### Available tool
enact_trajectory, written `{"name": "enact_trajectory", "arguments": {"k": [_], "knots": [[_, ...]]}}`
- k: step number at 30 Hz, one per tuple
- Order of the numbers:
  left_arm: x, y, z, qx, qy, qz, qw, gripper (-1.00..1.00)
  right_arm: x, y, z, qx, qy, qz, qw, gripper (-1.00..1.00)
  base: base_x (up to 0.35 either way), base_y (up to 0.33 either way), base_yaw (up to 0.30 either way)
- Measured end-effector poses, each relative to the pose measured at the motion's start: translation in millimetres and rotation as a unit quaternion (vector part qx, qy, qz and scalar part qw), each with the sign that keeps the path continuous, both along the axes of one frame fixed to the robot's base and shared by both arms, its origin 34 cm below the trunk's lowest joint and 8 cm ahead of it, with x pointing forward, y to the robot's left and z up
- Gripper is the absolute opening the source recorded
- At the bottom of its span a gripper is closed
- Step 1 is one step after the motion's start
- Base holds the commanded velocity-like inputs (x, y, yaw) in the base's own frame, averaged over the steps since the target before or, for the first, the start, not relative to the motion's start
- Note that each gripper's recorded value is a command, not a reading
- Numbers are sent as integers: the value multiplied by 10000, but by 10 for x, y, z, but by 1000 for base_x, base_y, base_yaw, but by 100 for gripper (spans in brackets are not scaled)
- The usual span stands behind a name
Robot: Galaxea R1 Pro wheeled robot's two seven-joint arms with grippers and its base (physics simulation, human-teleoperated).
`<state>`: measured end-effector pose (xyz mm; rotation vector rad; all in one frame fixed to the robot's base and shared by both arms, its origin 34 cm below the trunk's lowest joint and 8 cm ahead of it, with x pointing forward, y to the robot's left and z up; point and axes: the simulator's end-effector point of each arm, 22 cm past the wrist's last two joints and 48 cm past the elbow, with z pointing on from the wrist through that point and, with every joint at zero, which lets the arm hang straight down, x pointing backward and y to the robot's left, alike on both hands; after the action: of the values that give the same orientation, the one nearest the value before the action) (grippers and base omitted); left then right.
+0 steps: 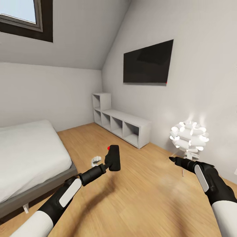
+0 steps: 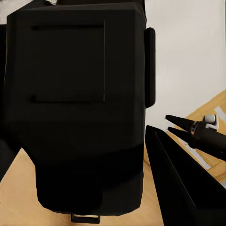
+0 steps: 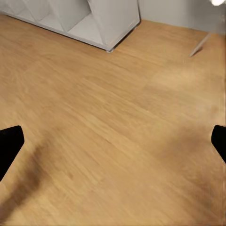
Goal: Attach the digital camera to the camera tripod in the bedroom.
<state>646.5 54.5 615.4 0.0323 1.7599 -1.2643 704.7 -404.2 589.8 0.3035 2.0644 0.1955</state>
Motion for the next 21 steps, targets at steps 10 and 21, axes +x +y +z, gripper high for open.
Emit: {"name": "enact_trajectory", "arguments": {"k": [10,21], "knots": [[231,220,-66,519,411,664,9956,-100,70,104,323,-162,-74,102,9998,100,0,0,0],[361,320,89,738,579,945,9911,-100,132,545,591,110,-186,969,9951,100,0,0,0]]}}
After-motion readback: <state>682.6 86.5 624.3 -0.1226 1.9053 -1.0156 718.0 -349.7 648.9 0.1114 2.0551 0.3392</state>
